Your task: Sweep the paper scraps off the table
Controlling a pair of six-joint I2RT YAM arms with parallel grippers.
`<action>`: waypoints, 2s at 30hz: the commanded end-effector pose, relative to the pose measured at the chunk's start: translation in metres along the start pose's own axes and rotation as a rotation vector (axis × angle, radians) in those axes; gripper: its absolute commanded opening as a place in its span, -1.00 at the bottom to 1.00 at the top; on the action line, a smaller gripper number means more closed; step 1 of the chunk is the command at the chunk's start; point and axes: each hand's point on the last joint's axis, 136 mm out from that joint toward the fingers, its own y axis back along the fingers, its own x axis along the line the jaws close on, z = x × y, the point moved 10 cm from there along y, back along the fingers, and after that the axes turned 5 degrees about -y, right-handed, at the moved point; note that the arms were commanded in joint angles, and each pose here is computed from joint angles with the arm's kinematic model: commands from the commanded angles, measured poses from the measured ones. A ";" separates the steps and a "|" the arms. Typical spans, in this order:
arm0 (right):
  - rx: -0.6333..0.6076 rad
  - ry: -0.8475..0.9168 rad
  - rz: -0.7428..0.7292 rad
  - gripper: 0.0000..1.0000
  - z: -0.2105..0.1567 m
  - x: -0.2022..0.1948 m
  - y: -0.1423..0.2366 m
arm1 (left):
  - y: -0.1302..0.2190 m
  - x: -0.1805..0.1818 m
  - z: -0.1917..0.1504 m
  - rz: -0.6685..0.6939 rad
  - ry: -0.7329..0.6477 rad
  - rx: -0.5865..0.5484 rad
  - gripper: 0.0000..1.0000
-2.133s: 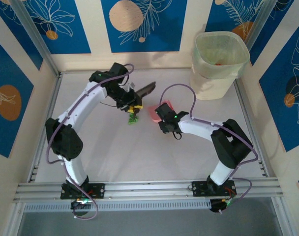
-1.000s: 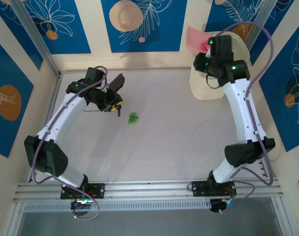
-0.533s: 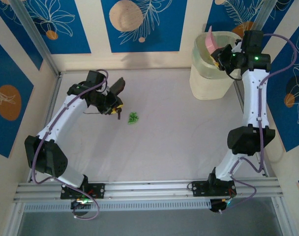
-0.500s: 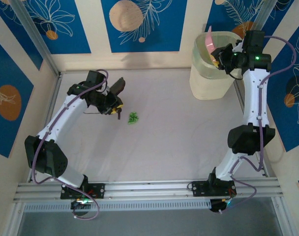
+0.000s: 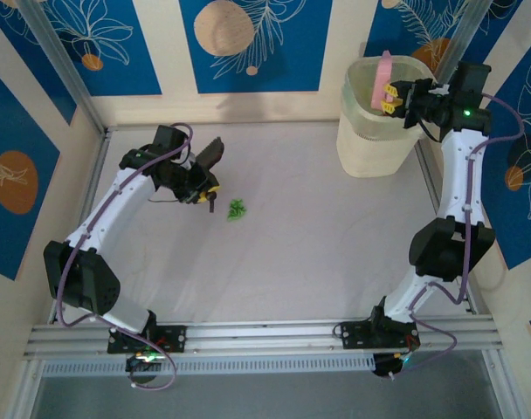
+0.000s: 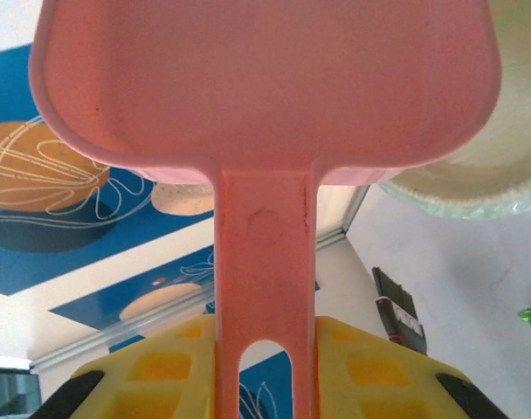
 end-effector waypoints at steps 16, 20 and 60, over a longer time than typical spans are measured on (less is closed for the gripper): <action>0.010 1.267 0.141 -1.00 -0.189 0.001 0.025 | 0.025 0.000 -0.011 0.042 -0.034 -0.075 -1.00; 0.112 1.444 -0.024 -1.00 -0.220 -0.067 0.001 | 0.027 0.013 -0.020 0.103 0.017 -0.086 -1.00; 0.468 1.705 -1.057 -1.00 -0.281 -0.375 -0.070 | -0.069 0.030 -0.027 0.040 0.077 0.335 -1.00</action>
